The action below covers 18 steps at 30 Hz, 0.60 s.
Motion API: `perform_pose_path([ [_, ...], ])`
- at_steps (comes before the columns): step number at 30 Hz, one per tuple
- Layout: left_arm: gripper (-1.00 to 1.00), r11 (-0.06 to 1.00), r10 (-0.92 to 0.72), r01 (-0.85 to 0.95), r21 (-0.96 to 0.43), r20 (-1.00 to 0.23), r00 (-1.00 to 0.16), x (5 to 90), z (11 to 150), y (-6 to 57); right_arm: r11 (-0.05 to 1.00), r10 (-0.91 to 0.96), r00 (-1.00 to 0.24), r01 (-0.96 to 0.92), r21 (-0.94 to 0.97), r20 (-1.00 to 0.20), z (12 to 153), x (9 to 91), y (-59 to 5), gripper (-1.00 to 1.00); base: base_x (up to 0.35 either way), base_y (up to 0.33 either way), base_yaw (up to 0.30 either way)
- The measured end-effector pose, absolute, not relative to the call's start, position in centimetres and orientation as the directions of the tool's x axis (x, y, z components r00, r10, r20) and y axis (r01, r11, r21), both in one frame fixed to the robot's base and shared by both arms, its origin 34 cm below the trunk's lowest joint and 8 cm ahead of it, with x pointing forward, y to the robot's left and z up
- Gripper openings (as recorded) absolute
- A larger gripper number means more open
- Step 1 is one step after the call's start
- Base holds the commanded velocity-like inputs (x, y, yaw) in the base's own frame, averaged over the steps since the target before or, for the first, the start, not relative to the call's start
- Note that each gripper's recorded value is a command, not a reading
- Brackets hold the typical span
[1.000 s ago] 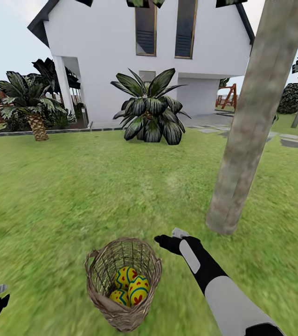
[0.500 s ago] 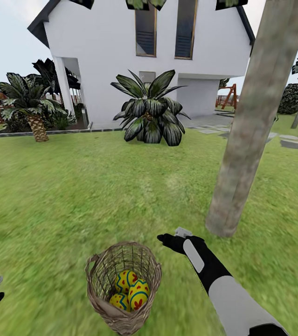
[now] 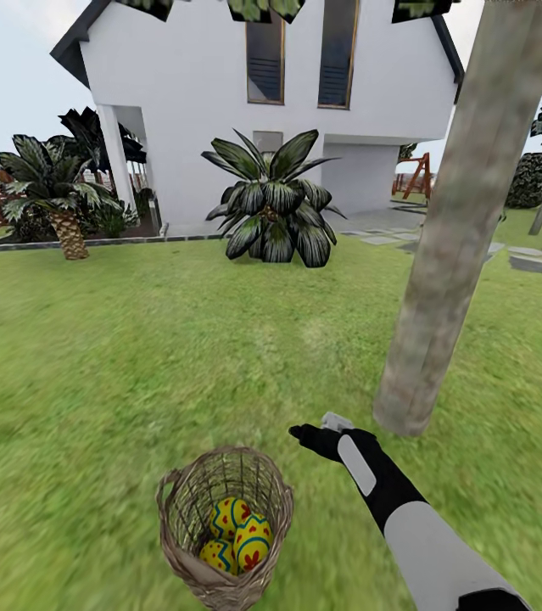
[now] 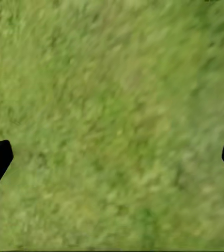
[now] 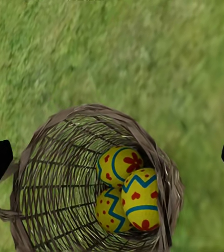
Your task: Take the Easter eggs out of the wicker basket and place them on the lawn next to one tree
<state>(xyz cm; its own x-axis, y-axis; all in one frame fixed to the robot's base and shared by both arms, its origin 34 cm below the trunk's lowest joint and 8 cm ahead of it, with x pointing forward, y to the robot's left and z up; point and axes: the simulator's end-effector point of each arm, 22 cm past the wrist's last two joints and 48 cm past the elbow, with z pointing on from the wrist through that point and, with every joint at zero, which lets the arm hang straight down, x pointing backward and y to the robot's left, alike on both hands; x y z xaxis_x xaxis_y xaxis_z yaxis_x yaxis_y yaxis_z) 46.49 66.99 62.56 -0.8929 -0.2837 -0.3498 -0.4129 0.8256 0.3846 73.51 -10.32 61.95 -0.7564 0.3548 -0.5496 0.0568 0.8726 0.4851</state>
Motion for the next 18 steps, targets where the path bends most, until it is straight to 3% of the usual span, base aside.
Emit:
perform_pose_path([
  [8,1.00,0.764,-0.212,-0.364,0.532,-0.326,-0.921,46.0,66.4,69.7,0.879,0.359,-0.750,0.072,0.471,-0.555,63.2,74.0,-12.3,1.00,0.000,0.000,0.000],
  [18,1.00,0.774,-0.194,-0.351,0.527,-0.331,-0.923,46.8,68.6,69.3,0.880,0.360,-0.748,0.074,0.469,-0.557,65.2,74.3,-12.7,1.00,0.000,0.000,0.000],
])
